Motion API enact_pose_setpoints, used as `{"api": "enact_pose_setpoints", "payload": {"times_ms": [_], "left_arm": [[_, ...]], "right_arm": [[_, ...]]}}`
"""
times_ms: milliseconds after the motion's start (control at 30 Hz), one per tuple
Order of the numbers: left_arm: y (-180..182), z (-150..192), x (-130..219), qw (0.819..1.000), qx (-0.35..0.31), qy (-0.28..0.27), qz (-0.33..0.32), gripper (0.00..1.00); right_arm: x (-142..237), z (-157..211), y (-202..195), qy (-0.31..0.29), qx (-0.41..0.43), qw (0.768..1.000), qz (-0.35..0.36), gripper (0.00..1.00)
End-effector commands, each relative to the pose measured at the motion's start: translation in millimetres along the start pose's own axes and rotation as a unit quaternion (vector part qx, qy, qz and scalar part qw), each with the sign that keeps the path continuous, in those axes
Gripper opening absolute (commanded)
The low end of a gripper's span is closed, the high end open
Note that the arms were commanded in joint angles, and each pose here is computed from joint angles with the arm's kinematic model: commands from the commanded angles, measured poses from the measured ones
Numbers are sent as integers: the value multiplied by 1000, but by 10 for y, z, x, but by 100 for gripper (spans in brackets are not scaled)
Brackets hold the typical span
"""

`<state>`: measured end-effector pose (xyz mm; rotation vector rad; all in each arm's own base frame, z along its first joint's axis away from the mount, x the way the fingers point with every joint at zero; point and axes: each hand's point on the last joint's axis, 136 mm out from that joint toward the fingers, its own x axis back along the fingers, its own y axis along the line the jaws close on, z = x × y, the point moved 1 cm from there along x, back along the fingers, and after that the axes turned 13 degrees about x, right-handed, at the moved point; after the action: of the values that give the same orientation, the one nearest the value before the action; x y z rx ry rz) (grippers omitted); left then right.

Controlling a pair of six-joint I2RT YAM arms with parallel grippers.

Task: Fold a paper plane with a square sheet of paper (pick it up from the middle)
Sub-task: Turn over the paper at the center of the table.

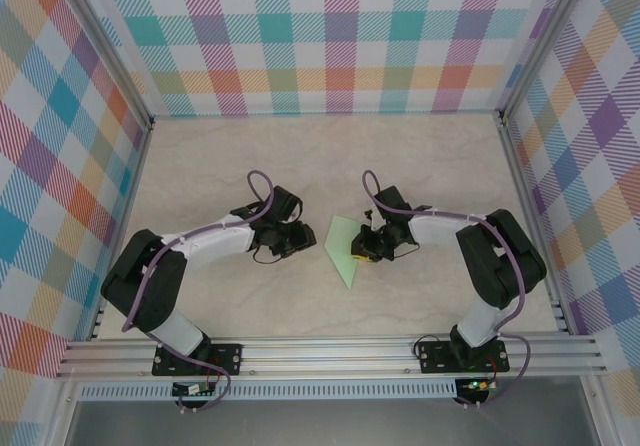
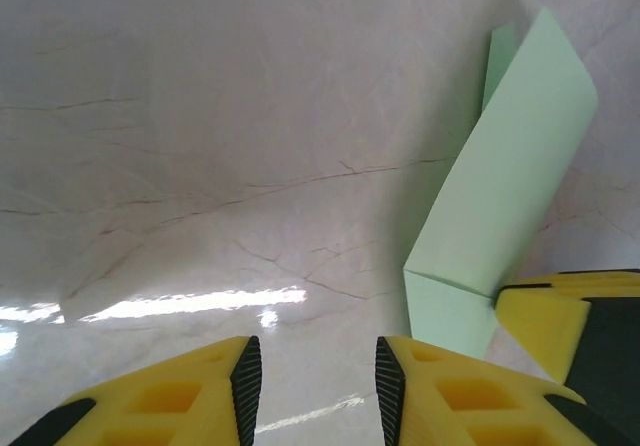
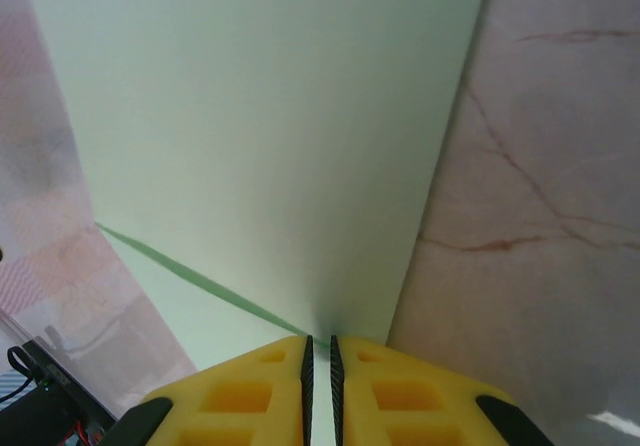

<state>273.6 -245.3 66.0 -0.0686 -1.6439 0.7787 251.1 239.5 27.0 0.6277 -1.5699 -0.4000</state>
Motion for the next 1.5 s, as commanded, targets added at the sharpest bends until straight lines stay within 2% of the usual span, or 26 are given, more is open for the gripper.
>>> {"api": "enact_pose_setpoints", "payload": {"times_ms": [0, 700, 1233, 1467], "left_arm": [[-159, 68, -48, 1000, -6, 23, 18, 39], [-415, 178, -458, 993, 36, 86, 76, 39], [-599, 204, -537, 986, 17, 109, 122, 33], [-590, 188, -530, 985, 5, 116, 127, 33]], "right_arm": [[-46, 11, 4, 1, 16, 1000, -21, 15], [-170, 113, -243, 13, -4, 1000, 0, 15], [-200, 35, -289, 10, -4, 1000, 2, 15], [-183, -20, -275, 7, -3, 1000, 3, 15]]}}
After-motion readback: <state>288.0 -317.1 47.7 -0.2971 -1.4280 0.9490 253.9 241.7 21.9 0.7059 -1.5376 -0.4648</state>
